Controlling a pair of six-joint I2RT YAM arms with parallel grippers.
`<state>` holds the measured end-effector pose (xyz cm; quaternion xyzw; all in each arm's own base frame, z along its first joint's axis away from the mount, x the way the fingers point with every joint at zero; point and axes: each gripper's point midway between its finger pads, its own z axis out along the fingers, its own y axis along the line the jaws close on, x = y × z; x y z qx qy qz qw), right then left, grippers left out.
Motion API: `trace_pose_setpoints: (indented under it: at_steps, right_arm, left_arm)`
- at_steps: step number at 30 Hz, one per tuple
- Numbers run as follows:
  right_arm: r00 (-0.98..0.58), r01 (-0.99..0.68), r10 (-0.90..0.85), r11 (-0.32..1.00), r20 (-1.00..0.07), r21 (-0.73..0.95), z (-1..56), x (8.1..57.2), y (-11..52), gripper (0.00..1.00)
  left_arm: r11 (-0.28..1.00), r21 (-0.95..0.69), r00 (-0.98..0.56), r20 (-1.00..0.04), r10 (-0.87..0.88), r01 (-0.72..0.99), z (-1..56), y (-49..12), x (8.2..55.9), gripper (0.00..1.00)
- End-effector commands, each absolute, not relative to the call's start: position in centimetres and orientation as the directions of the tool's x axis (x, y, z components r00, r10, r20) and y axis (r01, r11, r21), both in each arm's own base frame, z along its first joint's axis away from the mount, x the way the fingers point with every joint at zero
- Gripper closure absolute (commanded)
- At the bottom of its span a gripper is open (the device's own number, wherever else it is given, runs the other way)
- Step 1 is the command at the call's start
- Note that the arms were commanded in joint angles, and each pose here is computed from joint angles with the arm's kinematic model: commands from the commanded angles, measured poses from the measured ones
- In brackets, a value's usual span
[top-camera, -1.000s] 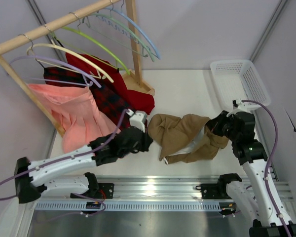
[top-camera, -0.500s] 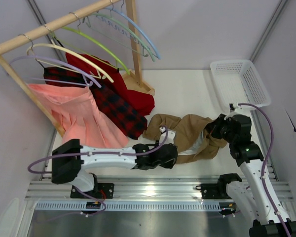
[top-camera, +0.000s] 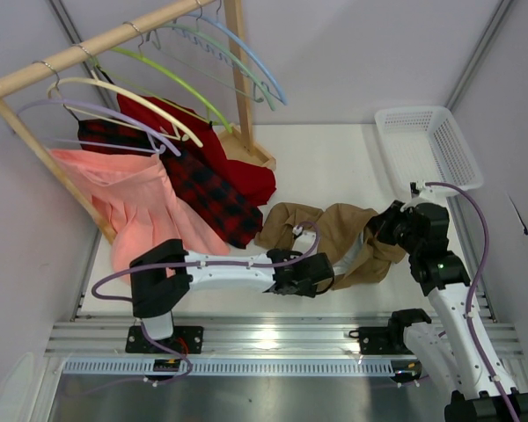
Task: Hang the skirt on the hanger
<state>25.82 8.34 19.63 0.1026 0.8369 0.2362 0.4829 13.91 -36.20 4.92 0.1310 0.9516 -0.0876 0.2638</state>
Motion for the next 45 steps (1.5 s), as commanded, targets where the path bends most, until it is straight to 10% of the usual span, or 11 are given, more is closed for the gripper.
trace_pose_setpoints:
  at_steps: [1, 18, 32, 45]
  right_arm:
    - [-0.450, -0.086, 0.402, 0.869, -0.798, 0.487, 21.2, 26.8, 8.1, 1.00]
    - [-0.458, -0.084, 0.401, 0.869, -0.793, 0.488, 21.1, 27.3, 8.2, 1.00]
    - [-0.465, -0.048, 0.402, 0.878, -0.789, 0.476, 20.5, 27.5, 7.6, 1.00]
    - [-0.457, 0.013, 0.430, 0.878, -0.778, 0.478, 19.7, 27.6, 6.7, 1.00]
  left_arm:
    - [0.965, -0.125, -0.854, -0.502, 0.138, 0.230, 5.0, -35.7, 14.1, 0.34]
    - [0.983, -0.052, -0.884, -0.448, 0.135, 0.177, 2.1, -34.5, 15.8, 0.44]
    - [0.989, -0.109, -0.889, -0.456, 0.039, 0.099, 2.7, -32.3, 16.2, 1.00]
    - [0.973, -0.071, -0.759, -0.639, 0.125, 0.220, 10.4, -28.5, 18.1, 1.00]
